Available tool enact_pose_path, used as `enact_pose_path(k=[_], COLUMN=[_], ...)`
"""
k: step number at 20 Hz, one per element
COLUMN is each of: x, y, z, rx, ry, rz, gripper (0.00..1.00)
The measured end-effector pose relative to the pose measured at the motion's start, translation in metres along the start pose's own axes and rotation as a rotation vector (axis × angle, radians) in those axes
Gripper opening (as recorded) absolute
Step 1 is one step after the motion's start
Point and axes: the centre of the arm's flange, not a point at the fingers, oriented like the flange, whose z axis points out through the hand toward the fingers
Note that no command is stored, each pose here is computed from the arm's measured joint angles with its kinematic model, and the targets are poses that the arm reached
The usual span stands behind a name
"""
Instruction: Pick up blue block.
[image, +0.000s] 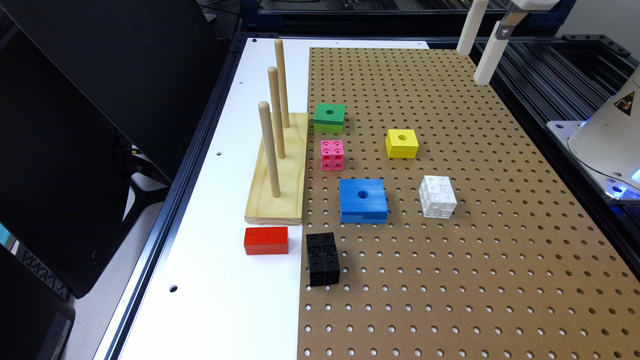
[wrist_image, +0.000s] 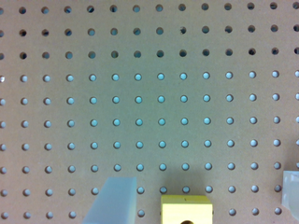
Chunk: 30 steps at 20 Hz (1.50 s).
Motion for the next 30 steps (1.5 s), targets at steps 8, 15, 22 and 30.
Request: enact_pose_path(k=[8, 15, 22, 30], x=[0.0001, 0.0078, 0.0296, 0.0443], y=[-0.002, -0.011, -0.034, -0.058], z=[-0.003, -0.008, -0.005, -0.003], rx=[0.0046, 0.0239, 0.0253, 0.0161], ry=[0.0081, 0.03, 0.0318, 0.0214], rz=[-0.0047, -0.0077, -0.0112, -0.0202], gripper=[1.0, 1.0, 1.0, 1.0])
